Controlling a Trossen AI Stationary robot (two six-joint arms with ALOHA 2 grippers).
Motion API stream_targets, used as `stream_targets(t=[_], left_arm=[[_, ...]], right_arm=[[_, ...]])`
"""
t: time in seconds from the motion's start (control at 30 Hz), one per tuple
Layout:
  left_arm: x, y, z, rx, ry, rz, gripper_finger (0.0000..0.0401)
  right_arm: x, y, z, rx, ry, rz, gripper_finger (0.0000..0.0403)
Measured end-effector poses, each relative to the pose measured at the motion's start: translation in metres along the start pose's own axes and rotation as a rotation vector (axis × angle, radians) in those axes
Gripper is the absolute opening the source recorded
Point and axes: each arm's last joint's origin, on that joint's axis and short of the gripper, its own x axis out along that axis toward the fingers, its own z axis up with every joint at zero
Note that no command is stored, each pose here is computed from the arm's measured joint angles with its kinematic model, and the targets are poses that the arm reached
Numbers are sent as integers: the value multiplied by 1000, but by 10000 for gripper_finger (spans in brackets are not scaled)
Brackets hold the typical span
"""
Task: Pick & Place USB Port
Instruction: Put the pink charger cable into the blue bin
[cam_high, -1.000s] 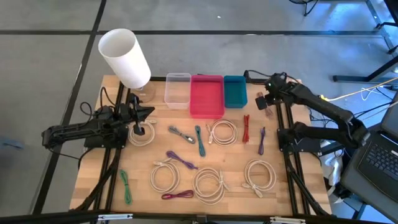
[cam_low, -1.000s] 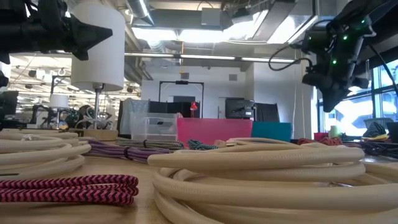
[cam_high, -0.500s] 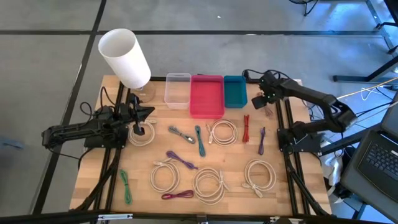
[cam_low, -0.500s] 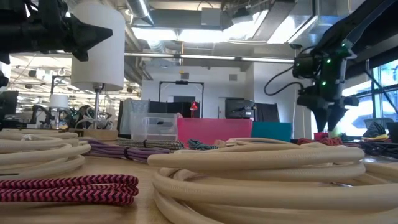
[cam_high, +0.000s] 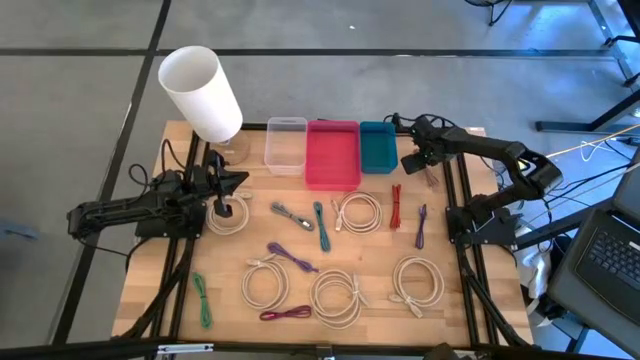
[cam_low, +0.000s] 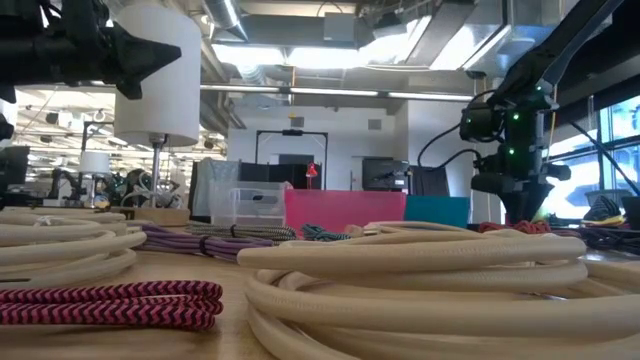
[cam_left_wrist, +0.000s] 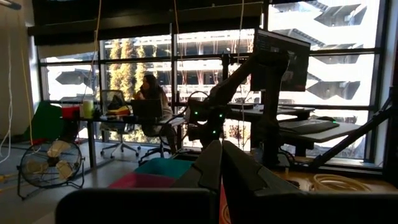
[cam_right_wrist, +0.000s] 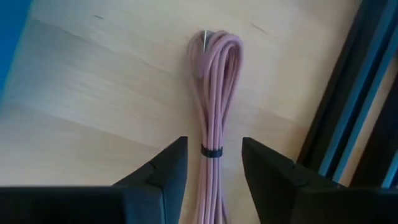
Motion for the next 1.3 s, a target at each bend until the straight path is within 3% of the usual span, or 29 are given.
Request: stream_targets(t=[0.3, 0.7, 1.3], left_arm=[[0, -1, 0, -26, 0, -34, 4], [0, -1, 0, -33, 2, -37, 4], [0, -2, -1, -33, 10, -81, 4]], right_arm=[[2, 2, -1, -1, 8, -28, 139], [3, 2, -4, 87, 29, -34, 139], [10, 12, -19, 63, 33, -64, 139]])
